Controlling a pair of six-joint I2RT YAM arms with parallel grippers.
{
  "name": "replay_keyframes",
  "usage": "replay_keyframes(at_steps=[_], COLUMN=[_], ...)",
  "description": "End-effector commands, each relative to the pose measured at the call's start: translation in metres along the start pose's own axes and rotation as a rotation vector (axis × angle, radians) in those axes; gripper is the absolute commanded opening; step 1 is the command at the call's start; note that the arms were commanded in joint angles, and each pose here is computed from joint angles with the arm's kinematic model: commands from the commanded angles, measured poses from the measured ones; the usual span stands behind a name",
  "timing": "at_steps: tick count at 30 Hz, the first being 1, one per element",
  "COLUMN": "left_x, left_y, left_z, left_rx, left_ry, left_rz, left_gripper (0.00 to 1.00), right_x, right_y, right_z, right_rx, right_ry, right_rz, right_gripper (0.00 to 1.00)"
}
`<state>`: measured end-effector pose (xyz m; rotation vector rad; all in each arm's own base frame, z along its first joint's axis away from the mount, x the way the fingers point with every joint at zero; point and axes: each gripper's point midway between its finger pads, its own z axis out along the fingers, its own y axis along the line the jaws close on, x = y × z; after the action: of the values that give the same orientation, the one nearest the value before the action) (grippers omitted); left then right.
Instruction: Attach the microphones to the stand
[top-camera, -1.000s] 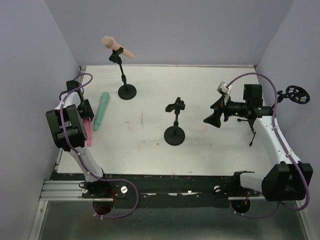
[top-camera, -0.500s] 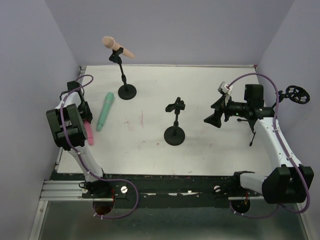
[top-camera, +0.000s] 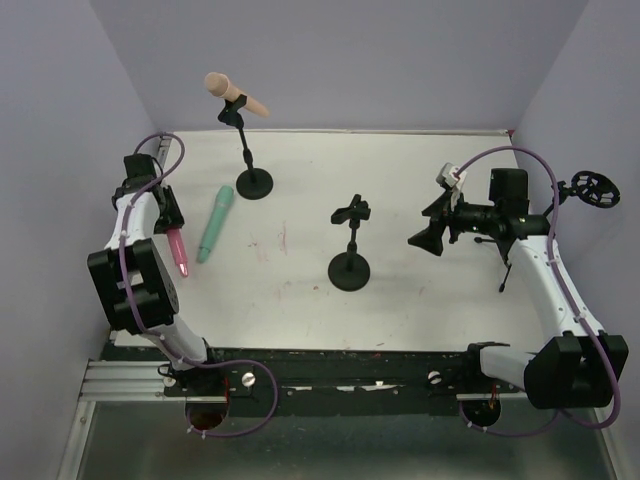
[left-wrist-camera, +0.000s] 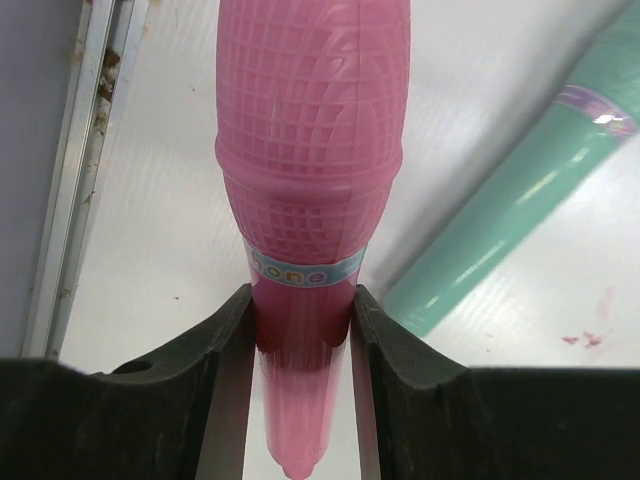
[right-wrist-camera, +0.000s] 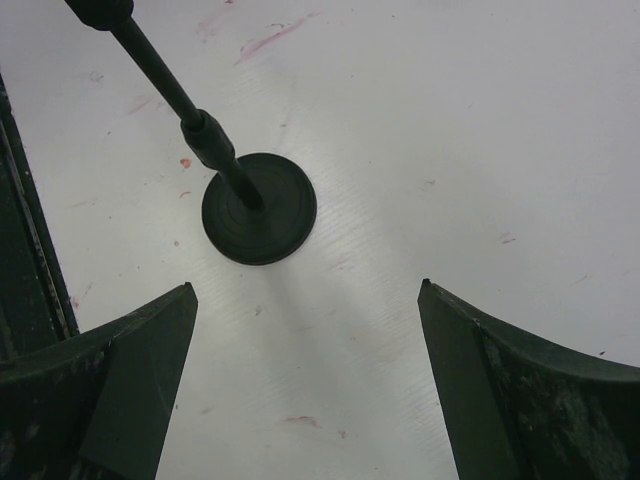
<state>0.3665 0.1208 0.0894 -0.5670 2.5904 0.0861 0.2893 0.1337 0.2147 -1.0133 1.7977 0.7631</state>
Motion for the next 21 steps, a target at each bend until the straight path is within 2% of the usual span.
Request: replay_keyframes(at_steps=[1,9,14,21], left_x=[-0.015,0.019,0.05,0.07], left_y=[-0.03,-0.079,-0.124,-0.167], left_z=[-0.038,-0.097,-0.147,-0.25], left_rx=[0.106,0.296,0.525,0.883], left_ry=[-0.154,-0.328,-0.46,-0.71], left_rz=[0.007,0.043,0.095,0.232], left_gripper=[0.01,0.0,0.0,0.0], right_x=[-0.009,-0.009,-0.01,-0.025], right_y=[0.006,0.02,0.03,0.05], right_z=[-0.004,-0.007,-0.01,-0.027], right_rx=[-0.017,-0.066,-0.075,-0.145], right_ry=[-0.027,-0.048,-0.061,-0.015], right_rz=[-0.031,-0.079,-0.054,-0.061], right_gripper=[1.0,1.0,1.0,1.0])
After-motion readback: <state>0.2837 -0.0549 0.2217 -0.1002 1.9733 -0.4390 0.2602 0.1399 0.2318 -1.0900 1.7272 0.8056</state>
